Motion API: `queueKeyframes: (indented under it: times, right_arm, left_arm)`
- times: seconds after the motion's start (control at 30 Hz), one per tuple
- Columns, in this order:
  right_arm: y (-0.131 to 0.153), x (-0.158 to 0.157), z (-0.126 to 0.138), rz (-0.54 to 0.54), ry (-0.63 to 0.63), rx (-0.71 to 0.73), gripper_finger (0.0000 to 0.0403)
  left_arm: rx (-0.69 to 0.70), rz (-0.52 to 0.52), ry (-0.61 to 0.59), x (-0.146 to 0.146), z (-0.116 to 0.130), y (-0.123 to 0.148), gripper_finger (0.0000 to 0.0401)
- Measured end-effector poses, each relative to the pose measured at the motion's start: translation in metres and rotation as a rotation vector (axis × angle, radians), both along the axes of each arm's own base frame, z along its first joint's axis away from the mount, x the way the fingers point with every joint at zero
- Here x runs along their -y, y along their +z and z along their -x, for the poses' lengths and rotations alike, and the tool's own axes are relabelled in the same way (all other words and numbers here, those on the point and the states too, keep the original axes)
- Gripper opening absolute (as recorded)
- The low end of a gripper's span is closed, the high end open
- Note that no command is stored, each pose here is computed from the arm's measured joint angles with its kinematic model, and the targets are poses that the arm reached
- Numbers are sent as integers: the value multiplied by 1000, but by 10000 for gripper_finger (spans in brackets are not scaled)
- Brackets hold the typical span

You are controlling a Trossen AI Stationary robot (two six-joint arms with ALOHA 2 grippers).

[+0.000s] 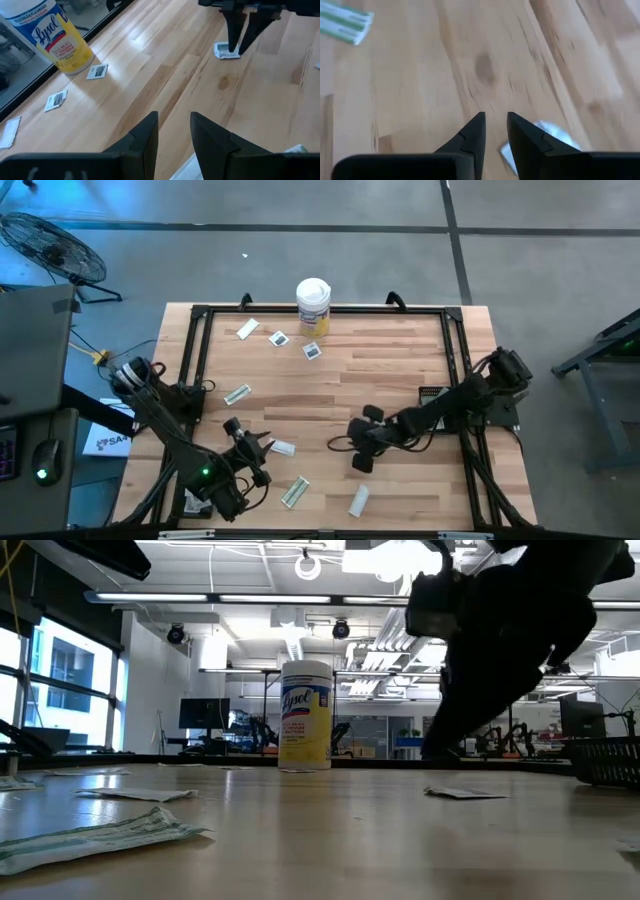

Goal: Pick & Place First Aid Supplies
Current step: Put the white towelette sachet into the left black bin

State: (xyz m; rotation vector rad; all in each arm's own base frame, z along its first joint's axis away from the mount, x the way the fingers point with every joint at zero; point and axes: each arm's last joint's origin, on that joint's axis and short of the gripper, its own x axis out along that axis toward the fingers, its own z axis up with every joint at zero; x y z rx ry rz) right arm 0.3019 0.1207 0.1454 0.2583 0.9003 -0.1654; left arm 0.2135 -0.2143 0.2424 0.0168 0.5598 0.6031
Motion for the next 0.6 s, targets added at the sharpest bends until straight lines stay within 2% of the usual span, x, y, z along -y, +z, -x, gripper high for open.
queueKeyframes:
  times: [0.23,0.6]
  right_arm:
    - [-5,16,-4,189,195,-56,73]
    - [-9,40,-6,192,307,-148,73]
  left_arm:
    - [0,-6,0,4,-4,-8,111]
    - [8,9,0,6,-5,-9,111]
